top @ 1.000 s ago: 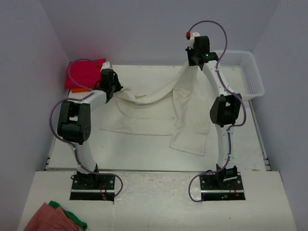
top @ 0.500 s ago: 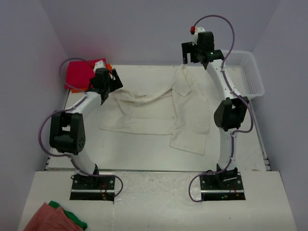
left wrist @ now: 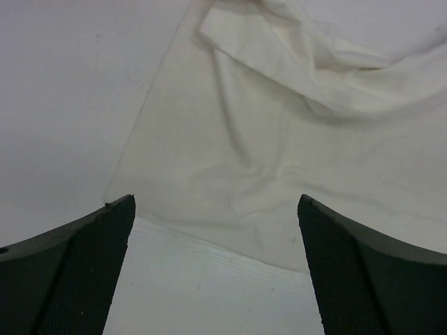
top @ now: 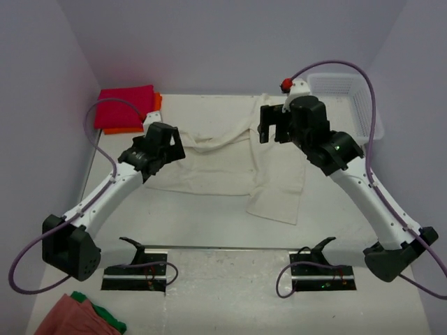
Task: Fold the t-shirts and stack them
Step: Flatten out the tshirt
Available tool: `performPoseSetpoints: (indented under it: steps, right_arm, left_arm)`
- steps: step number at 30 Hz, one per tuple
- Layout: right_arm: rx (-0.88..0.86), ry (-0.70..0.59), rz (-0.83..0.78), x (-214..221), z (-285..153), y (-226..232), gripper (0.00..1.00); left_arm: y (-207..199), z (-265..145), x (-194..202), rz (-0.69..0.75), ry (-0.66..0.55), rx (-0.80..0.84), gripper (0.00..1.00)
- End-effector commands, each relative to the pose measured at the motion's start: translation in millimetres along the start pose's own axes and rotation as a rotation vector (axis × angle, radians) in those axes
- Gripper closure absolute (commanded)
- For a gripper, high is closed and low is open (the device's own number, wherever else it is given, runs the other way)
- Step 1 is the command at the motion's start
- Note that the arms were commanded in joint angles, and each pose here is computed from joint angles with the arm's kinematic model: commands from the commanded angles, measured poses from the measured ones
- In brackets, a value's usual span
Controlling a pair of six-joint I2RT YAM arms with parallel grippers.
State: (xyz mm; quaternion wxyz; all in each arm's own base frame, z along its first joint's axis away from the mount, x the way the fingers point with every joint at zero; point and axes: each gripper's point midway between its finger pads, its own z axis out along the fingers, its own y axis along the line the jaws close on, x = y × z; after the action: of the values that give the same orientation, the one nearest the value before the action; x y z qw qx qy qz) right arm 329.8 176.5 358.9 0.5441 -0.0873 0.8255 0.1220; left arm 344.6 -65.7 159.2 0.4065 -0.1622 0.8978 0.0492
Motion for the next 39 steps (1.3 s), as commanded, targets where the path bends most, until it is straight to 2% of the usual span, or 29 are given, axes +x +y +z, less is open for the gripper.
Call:
performPoseSetpoints:
  steps: [1,2,3,4,5,7,14,19,23,25,29,39]
  right_arm:
    - [0.110,0.168,0.037,62.9,1.7,-12.2,0.01]
    - [0.111,0.193,0.042,75.9,-0.6,-12.0,0.01]
    - [0.112,0.204,0.053,81.9,-4.3,-11.6,0.01]
    - [0.096,0.201,0.064,85.5,-13.8,-7.5,0.01]
    - [0.105,0.229,0.058,101.7,-15.1,-9.7,0.01]
    - [0.100,0.240,0.056,119.5,-26.2,-10.0,0.01]
    - [-0.041,0.152,0.047,132.4,-49.0,-2.6,0.01]
    - [-0.055,0.159,0.013,140.6,-56.9,-6.4,0.01]
    - [-0.055,0.105,0.010,136.0,-64.3,-12.0,0.01]
    - [-0.067,0.113,0.009,136.6,-65.6,-10.0,0.01]
    - [-0.068,0.124,0.009,136.0,-66.2,-9.1,0.01]
    - [-0.052,0.142,-0.001,143.9,-57.4,-10.1,0.01]
  left_arm:
    - [3.7,-20.8,6.0,-0.070,-0.009,0.061,0.01]
    - [-6.5,-16.4,14.9,-0.095,0.084,0.181,0.26]
    - [-3.5,-13.2,20.1,-0.086,0.112,0.175,0.38]
    - [0.6,-11.9,23.9,-0.095,0.124,0.139,0.42]
    - [-2.5,-14.1,31.4,-0.070,0.126,0.116,0.39]
    - [21.1,-9.7,44.4,-0.088,0.148,-0.013,0.30]
    - [52.1,16.9,88.2,-0.020,0.297,-0.208,0.36]
    - [78.8,29.8,105.4,-0.034,0.355,-0.305,0.36]
    - [101.8,43.4,113.8,-0.052,0.384,-0.354,0.36]
    - [108.6,47.6,114.5,-0.077,0.393,-0.352,0.37]
    - [99.9,61.1,118.2,-0.154,0.445,-0.238,0.37]
    - [80.6,70.6,123.8,-0.196,0.484,-0.134,0.35]
